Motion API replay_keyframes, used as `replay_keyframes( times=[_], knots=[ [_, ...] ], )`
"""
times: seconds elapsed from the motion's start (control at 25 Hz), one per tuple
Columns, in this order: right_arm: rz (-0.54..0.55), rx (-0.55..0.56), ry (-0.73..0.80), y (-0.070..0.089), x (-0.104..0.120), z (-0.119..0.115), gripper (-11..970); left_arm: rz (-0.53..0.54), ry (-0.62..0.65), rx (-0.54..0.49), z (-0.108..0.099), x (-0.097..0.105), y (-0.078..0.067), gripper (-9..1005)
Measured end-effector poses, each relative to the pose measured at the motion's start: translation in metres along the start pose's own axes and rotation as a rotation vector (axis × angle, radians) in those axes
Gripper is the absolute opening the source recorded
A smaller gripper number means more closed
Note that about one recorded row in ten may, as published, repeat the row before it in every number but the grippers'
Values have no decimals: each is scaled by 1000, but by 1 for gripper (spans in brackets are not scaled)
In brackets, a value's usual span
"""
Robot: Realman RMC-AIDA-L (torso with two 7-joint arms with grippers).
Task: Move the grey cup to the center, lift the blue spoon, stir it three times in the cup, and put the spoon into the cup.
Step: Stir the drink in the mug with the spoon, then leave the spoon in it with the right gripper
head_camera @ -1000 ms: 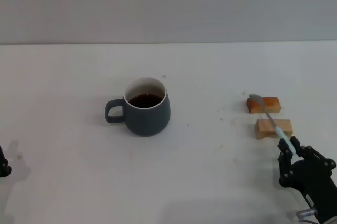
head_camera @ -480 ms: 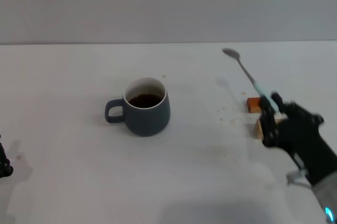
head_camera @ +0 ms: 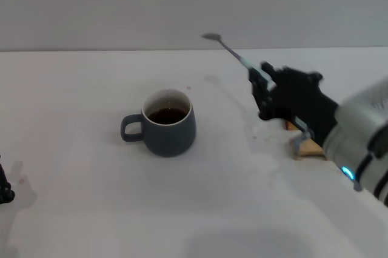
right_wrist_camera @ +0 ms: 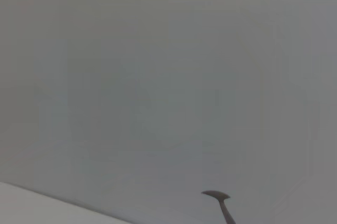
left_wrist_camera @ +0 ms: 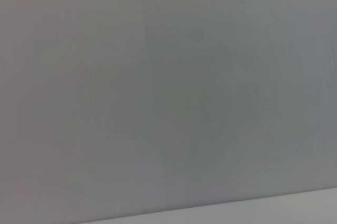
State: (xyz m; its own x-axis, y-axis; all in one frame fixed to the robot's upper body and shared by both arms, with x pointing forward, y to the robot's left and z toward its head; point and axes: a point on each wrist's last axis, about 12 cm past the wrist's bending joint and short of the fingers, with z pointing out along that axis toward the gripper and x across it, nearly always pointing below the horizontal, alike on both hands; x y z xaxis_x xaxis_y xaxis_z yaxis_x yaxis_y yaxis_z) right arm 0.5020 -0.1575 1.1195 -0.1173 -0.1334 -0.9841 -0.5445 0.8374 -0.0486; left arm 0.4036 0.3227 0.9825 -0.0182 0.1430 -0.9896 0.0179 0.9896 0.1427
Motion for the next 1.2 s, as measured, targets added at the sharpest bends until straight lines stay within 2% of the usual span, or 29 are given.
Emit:
replay_keyframes(
  times=[0.28,0.32,0.4,0.56,0.88,1.2],
  knots=[
    [-46,-146,39,6,-51,2,159,2,-1,-3,1,0,0,-2],
    [-71,-188,59,7,-65,-1,159,3,-1,-2,1,0,0,-2],
    [-80,-213,70,8,-73,-3,159,2,-3,0,1,-1,0,-2],
    [-119,-266,206,7,-104,-6,159,8,-2,-2,1,0,1,-2],
    [-227,-237,382,5,-129,-2,160,11,-5,0,2,-1,1,-2],
    [-283,-208,500,7,-130,3,160,12,1,-7,0,0,2,-2]
  ],
)
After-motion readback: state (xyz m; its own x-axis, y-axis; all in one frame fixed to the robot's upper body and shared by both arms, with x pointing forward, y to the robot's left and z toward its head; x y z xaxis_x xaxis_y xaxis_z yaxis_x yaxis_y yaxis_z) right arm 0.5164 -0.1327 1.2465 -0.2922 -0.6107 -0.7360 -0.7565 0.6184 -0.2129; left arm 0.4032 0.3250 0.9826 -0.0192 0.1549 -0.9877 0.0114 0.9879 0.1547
